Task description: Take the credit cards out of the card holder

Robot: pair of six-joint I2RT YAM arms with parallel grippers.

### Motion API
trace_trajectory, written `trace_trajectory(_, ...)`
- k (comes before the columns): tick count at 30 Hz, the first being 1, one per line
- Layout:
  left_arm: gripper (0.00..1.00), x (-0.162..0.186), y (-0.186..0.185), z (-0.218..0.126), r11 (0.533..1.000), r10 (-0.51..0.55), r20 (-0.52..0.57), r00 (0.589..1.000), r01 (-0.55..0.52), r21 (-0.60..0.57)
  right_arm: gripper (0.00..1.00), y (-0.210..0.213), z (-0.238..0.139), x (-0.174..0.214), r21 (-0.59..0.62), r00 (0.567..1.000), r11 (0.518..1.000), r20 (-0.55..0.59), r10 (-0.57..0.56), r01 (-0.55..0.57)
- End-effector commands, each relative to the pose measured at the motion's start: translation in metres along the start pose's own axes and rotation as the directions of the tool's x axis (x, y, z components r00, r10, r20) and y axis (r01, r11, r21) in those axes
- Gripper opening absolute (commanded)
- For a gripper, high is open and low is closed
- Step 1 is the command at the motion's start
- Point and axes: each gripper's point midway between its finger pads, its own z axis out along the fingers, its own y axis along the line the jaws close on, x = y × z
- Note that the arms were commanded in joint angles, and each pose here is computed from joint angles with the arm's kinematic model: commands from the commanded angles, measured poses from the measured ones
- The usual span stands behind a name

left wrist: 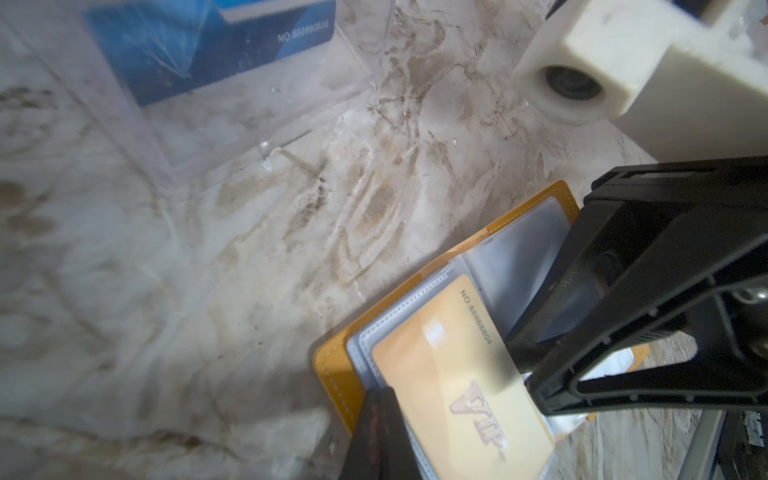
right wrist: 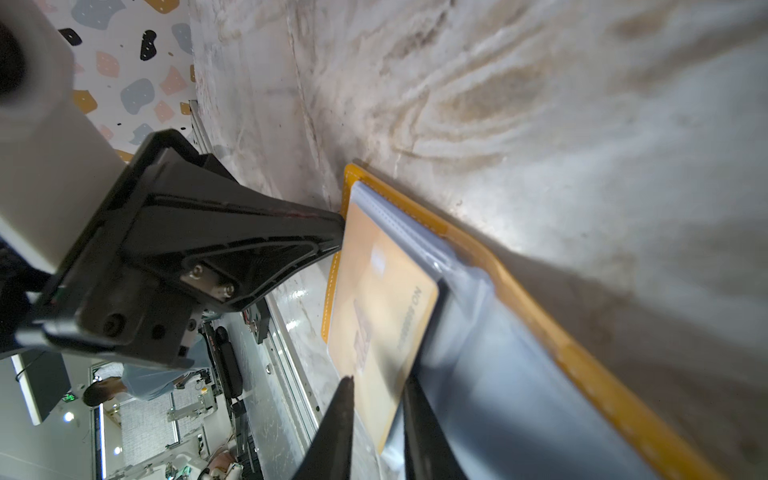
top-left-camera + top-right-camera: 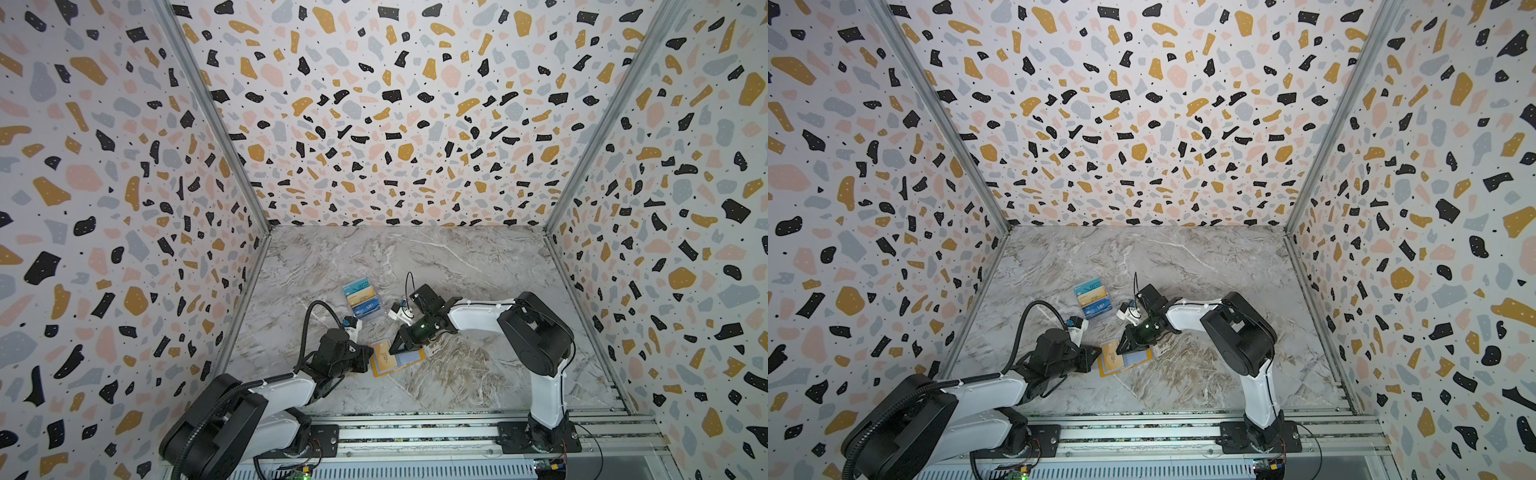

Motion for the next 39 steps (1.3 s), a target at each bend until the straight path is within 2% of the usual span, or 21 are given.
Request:
trace_trajectory(1,0.0,0.021,0.004,0.0,1.0,-0.011,-0.065,0.998,0.01,-0.007,0.23,0.014,0.004,-0.006,-0.064,1.0,0.997,0.006,-0.031,0.031)
trace_trajectory(13,0.0,0.026,0.0,-0.001,1.0,-0.014,-0.075,0.997,0.015,0.018,0.23,0.019,0.004,-0.016,-0.066,0.999,0.997,0.037,-0.031,0.034)
trace_trajectory(26,0.0,0.013,-0.014,-0.011,0.998,0.02,-0.041,0.999,-0.017,0.06,0.24,-0.01,-0.006,-0.018,0.138,0.998,0.99,0.066,-0.019,0.009)
trace_trajectory(34,0.0,0.01,-0.02,-0.018,0.996,0.011,-0.026,1.0,-0.009,0.083,0.29,-0.016,-0.013,-0.014,0.2,0.998,0.98,0.062,-0.028,0.015)
trace_trajectory(39,0.0,0.02,-0.014,-0.016,0.998,0.0,-0.055,0.998,0.004,0.07,0.29,-0.009,-0.01,-0.009,0.162,0.999,0.986,0.034,-0.032,0.026)
